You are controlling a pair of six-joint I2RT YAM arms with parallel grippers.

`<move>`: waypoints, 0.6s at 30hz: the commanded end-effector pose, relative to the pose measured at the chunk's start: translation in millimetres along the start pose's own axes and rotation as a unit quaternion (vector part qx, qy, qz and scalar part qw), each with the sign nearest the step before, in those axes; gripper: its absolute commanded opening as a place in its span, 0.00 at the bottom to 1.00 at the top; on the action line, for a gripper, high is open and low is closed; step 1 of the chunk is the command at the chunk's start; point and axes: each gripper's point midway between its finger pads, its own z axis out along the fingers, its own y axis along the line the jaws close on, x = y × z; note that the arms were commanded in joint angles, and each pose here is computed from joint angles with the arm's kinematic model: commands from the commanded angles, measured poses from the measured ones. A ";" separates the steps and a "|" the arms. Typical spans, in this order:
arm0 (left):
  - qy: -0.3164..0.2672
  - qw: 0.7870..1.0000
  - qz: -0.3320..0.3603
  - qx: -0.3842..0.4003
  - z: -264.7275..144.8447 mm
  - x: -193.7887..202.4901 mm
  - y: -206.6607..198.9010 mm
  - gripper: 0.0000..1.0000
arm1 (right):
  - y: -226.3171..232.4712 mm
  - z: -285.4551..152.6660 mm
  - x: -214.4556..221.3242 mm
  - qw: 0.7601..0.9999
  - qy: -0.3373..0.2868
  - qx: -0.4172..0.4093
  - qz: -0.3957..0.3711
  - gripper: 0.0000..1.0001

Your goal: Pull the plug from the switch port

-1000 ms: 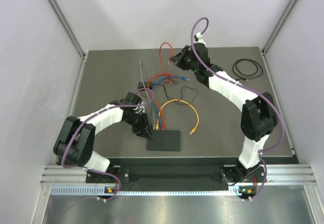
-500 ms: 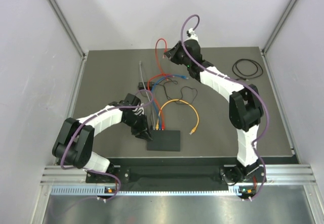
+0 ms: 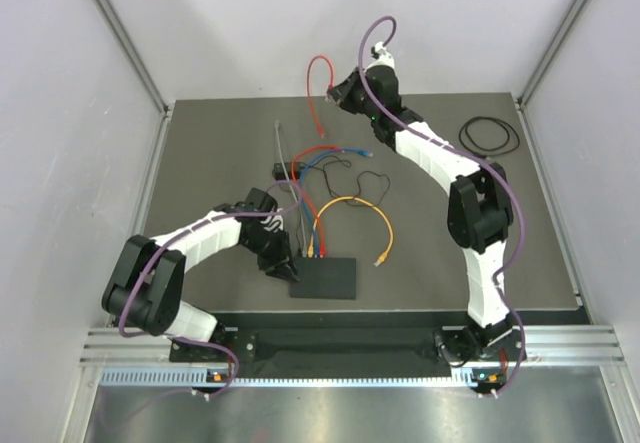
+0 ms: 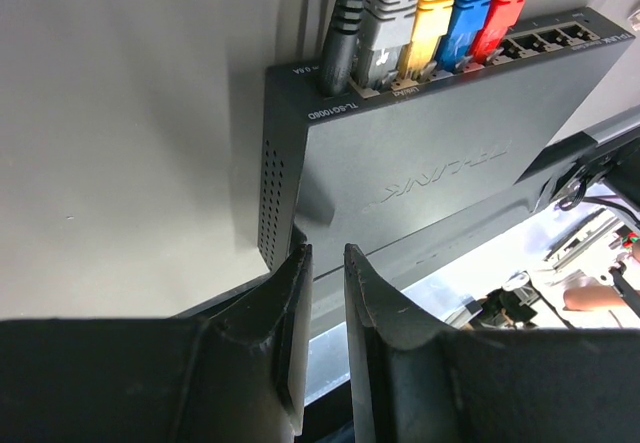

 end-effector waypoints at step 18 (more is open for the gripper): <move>-0.029 0.999 0.026 0.015 -9.6 -7.2 -8.5 0.25 | -139.2 -160.5 -159.6 0.989 -0.068 0.111 0.072 0.00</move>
